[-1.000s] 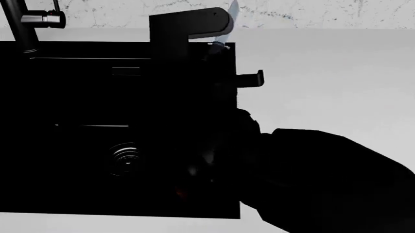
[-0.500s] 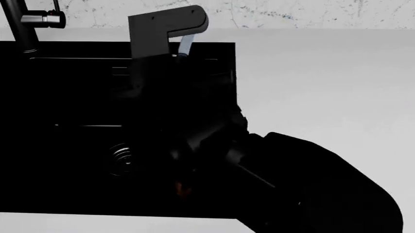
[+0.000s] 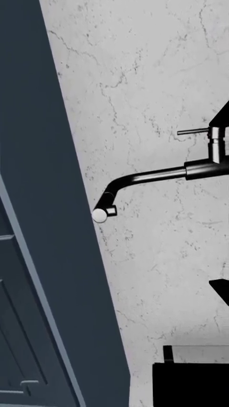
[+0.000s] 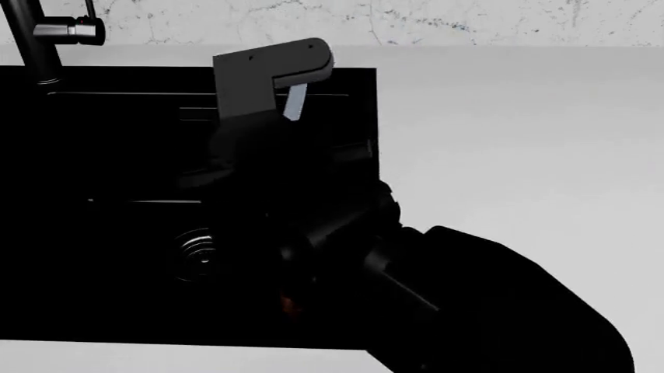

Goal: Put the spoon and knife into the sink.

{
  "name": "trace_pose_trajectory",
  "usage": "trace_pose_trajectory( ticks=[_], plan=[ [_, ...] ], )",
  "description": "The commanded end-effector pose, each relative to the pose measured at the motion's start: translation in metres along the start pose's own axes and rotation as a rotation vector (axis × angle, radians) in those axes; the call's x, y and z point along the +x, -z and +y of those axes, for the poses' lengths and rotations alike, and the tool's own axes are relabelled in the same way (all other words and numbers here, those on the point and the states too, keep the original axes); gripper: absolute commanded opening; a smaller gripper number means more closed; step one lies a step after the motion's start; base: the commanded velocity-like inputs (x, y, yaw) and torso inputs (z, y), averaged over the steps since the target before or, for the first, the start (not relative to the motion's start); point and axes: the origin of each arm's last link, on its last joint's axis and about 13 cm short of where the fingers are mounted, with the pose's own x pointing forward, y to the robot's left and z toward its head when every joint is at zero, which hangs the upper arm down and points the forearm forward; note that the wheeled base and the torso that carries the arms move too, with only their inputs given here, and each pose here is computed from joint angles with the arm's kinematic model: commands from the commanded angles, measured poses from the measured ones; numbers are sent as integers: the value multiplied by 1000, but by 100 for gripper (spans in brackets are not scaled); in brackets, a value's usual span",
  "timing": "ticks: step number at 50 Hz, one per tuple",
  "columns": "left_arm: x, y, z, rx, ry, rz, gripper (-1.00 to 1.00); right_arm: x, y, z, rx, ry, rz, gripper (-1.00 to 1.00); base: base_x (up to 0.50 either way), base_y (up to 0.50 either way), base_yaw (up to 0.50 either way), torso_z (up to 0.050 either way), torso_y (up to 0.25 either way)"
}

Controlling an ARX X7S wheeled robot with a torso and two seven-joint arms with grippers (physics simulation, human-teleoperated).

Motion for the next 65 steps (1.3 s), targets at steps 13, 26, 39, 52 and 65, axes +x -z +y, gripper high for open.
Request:
trace_pose_trajectory(
  ticks=[13, 26, 39, 52, 65],
  plan=[
    [0, 6, 2, -5, -8, 8, 100, -2, 15, 4, -25, -65, 94, -100, 0, 0, 0, 0, 0],
    [-2, 8, 3, -1, -14, 17, 100, -1, 20, 4, -12, -91, 139, -100, 0, 0, 0, 0, 0],
    [-4, 10, 5, 7, -21, 24, 100, 0, 23, 3, 12, -110, 178, -100, 0, 0, 0, 0, 0],
    [-5, 11, 6, 11, -25, 25, 100, 0, 28, 3, 11, -106, 210, -100, 0, 0, 0, 0, 0],
    [-4, 8, 7, 14, -29, 22, 100, 1, 33, 3, -4, -96, 231, -100, 0, 0, 0, 0, 0]
  ],
)
